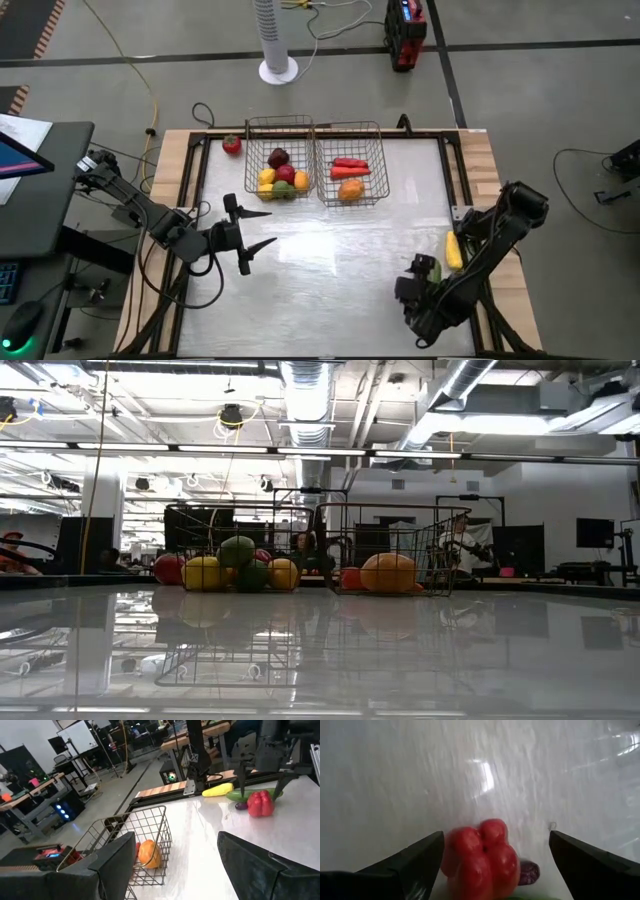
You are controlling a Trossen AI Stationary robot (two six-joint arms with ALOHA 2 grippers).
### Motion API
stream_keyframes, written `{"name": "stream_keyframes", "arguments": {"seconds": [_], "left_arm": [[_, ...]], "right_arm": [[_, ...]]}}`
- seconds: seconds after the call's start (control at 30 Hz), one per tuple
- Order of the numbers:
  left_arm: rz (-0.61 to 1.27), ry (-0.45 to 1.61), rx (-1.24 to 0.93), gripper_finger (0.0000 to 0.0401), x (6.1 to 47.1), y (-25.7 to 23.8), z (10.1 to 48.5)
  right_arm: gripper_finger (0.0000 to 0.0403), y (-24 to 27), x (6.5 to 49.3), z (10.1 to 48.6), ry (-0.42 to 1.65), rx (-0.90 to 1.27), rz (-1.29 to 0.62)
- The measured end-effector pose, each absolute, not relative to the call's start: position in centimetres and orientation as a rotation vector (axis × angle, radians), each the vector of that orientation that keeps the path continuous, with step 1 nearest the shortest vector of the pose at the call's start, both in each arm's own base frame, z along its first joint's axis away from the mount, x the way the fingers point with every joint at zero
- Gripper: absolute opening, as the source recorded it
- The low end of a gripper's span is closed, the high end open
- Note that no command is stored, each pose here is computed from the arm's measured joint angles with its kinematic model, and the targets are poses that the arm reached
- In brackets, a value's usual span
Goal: Sort produce into baskets
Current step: Put the bell pepper into the right wire basket
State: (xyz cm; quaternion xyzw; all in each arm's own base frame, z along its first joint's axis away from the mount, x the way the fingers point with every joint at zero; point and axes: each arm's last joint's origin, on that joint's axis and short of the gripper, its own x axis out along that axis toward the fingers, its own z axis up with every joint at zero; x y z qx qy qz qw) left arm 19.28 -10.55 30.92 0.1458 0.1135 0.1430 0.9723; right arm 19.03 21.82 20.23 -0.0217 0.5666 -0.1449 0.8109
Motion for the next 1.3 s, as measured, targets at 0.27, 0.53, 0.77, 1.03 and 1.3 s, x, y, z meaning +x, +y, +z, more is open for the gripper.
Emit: {"name": "stream_keyframes", "arguments": {"seconds": [0.27,0.53,0.77,1.03,1.3], "left_arm": [[0.289,0.236,0.296,0.0270,19.3,-10.5,30.8],[0.289,0.236,0.297,0.0270,19.3,-10.5,30.8],[0.312,0.235,0.303,0.0270,19.2,-10.5,30.9],[0.312,0.238,0.300,0.0270,19.2,-10.5,30.8],[0.312,0.245,0.305,0.0270,19.2,-10.5,30.7]], "right_arm": [[0.0370,21.4,18.3,18.3,1.257,-0.027,-0.303],[0.0283,21.0,18.3,17.6,1.272,-0.037,-0.281],[0.0280,19.5,21.7,20.8,1.095,-0.090,-0.293],[0.0295,14.5,25.7,27.2,0.706,-0.169,-0.504],[0.0297,6.8,28.3,29.2,0.665,-0.207,-0.722]]}}
